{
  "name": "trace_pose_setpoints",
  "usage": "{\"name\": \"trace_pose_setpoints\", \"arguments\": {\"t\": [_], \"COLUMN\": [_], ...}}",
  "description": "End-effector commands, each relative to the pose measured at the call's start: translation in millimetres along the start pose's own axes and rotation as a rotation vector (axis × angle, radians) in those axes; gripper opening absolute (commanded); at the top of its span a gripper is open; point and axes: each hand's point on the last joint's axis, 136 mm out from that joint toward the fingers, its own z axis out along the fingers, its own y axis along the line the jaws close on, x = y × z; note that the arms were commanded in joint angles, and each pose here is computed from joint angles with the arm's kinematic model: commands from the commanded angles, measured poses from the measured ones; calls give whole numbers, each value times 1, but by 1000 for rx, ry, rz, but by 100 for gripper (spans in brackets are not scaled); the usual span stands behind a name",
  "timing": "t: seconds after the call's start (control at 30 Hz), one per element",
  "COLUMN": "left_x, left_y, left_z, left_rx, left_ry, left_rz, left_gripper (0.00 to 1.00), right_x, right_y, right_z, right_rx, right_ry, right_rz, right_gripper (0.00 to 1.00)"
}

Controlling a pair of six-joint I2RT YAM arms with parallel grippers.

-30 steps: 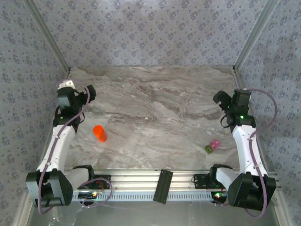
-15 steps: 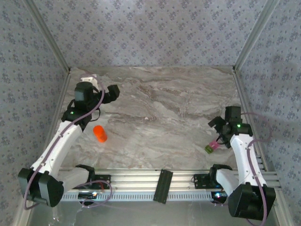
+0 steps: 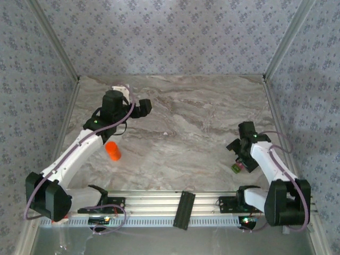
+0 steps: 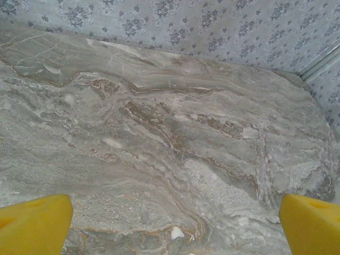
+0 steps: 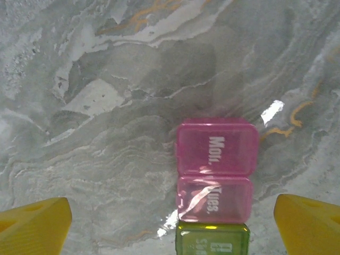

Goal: Sort the pills into containers

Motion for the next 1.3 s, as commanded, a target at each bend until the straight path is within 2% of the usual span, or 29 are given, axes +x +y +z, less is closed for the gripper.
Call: {"name": "trace_pose_setpoints", "arguments": {"t": [0.0, 0.47, 0.57, 0.7, 0.9, 1.27], "left_x": [-10, -3, -2, 1, 4, 5], "left_y": [-7, 0, 0, -1, -1, -7], "left_z": [-3, -5, -4, -2, 4, 14], "left_rx": [17, -9, -7, -2, 3, 15], "left_ry": [-28, -16, -13, -6, 5, 26], "left_rz": [14, 24, 20, 11, 11, 6], "left_gripper": [99, 100, 100, 99, 100, 99], "right_x": [-18, -8, -5, -13, -7, 0], "right_y": [20, 98, 86, 45, -4, -5], "right_z": [-4, -7, -14, -19, -7, 21], "right_rx": [-3, -60, -31, 19, -38, -69], "right_ry": [-62, -59, -49, -59, -12, 67], "right_rz": [-5, -252, -241, -160, -27, -3], "right_gripper": [100, 98, 100, 100, 100, 100]}}
